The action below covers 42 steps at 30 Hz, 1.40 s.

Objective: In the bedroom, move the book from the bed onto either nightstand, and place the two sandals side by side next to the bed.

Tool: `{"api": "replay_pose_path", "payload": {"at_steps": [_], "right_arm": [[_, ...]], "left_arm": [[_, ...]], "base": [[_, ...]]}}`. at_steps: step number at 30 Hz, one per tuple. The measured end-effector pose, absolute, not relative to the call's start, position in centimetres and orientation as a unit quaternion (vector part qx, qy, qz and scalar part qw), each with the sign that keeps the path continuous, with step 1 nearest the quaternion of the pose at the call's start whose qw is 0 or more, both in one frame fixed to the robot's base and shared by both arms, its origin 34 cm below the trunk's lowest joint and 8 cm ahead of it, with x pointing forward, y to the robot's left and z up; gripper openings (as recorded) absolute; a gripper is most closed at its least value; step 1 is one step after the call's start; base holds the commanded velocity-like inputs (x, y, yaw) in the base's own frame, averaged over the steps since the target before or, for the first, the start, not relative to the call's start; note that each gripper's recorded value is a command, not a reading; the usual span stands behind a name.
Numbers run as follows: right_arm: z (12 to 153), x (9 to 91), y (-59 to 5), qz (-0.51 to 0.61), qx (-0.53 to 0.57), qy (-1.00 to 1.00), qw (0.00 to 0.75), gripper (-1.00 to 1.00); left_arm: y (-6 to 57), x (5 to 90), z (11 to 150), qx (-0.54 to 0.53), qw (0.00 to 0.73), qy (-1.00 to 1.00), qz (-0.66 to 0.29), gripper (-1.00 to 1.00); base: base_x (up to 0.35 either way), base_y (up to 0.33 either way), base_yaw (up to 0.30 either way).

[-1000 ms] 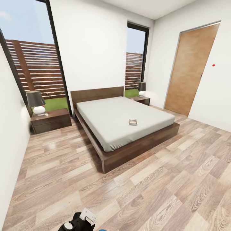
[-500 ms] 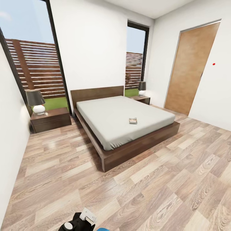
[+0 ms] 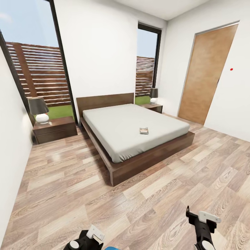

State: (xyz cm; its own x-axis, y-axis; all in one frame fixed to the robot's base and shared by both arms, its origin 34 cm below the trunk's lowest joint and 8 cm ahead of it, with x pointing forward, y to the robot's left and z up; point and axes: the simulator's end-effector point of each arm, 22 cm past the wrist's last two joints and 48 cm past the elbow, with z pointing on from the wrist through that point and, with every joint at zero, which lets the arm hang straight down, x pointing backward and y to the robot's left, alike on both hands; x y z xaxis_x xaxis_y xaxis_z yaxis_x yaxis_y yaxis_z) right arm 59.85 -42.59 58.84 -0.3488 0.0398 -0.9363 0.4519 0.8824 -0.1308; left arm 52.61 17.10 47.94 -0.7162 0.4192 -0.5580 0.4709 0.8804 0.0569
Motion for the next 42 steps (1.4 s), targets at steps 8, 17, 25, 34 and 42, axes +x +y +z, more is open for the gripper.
{"api": "replay_pose_path", "payload": {"at_steps": [8,17,25,34,42], "right_arm": [[61.1,60.3,-45.1,-0.206,0.153,0.747,0.613,1.0],[59.2,59.9,-45.1,-0.207,0.152,0.748,0.612,1.0],[57.5,59.6,-44.9,-0.206,0.152,0.749,0.612,1.0],[56.8,59.5,-44.8,-0.205,0.152,0.749,0.612,1.0],[56.7,59.5,-44.6,-0.203,0.152,0.749,0.612,1.0]], "left_arm": [[16.7,52.3,46.4,0.241,0.289,0.925,-0.047,1.0],[16.7,52.0,44.6,0.241,0.289,0.925,-0.047,1.0],[16.7,51.9,43.0,0.24,0.29,0.925,-0.047,1.0],[13.0,51.6,43.4,0.284,0.244,0.925,-0.069,1.0],[7.9,52.2,46.8,0.475,0.193,0.851,-0.115,1.0]], "base": [[0.0,0.0,0.0],[0.0,0.0,0.0],[0.0,0.0,0.0],[0.0,0.0,0.0],[0.0,0.0,0.0]]}}
